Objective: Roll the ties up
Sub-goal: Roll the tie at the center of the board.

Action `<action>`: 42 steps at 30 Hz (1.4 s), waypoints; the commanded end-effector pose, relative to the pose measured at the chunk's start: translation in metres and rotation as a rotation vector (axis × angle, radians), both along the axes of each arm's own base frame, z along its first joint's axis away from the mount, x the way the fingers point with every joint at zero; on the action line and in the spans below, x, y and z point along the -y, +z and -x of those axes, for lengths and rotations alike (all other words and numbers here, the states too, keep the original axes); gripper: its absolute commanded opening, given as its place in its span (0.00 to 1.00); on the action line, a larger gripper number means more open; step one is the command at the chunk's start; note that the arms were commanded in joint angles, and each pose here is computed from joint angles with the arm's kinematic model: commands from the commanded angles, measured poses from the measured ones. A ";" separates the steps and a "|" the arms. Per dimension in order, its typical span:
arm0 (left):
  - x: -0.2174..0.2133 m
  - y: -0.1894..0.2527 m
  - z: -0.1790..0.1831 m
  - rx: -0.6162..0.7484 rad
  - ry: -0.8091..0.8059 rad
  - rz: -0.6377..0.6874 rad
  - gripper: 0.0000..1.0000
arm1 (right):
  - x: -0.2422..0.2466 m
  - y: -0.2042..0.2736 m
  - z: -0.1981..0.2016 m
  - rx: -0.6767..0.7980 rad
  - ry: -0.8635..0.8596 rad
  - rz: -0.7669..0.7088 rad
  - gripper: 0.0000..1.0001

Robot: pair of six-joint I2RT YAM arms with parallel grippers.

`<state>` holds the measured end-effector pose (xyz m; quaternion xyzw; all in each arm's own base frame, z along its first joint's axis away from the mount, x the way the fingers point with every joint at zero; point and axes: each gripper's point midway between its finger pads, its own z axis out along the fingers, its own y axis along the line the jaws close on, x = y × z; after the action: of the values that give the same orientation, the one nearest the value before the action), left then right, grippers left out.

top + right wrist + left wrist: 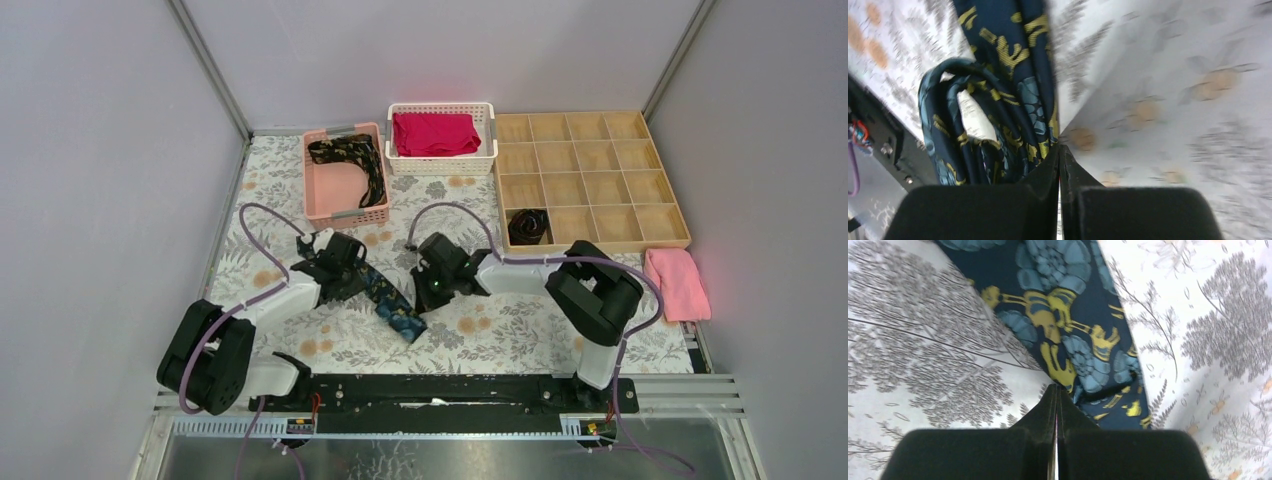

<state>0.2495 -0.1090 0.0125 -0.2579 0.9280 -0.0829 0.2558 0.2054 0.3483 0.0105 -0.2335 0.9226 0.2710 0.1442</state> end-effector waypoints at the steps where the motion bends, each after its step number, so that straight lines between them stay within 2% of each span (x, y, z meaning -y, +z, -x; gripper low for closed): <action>1: 0.021 -0.003 0.012 -0.010 -0.094 0.012 0.00 | -0.005 -0.016 0.061 -0.073 0.038 0.039 0.00; 8: 0.062 0.004 0.026 0.011 -0.208 0.037 0.00 | -0.031 -0.022 0.099 -0.093 0.089 -0.006 0.00; 14: 0.076 0.008 0.034 0.025 -0.252 0.054 0.00 | -0.020 -0.022 0.089 -0.021 0.037 0.043 0.00; 16: 0.071 0.011 0.033 0.030 -0.241 0.032 0.00 | -0.005 -0.019 0.078 0.039 -0.002 0.119 0.00; 21: 0.031 0.044 0.020 0.100 -0.122 -0.139 0.00 | 0.017 0.011 0.047 0.207 -0.094 0.197 0.00; 28: -0.006 0.116 0.009 0.240 -0.012 -0.187 0.00 | 0.018 0.063 0.006 0.352 -0.137 0.178 0.00; 33: -0.011 0.108 0.027 0.197 0.004 -0.152 0.00 | -0.017 0.091 -0.032 0.380 -0.106 0.100 0.00; 38: -0.019 0.122 0.037 0.264 0.051 -0.079 0.00 | -0.073 0.086 -0.052 0.362 0.010 0.078 0.00; 42: -0.027 0.132 0.042 0.273 0.058 -0.092 0.00 | -0.116 0.066 -0.059 0.301 0.090 0.061 0.00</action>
<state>0.2132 -0.0967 0.1391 -0.2436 0.8839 -0.0896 0.3890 0.2687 0.4342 0.1009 -0.2640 0.8917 0.1986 0.3093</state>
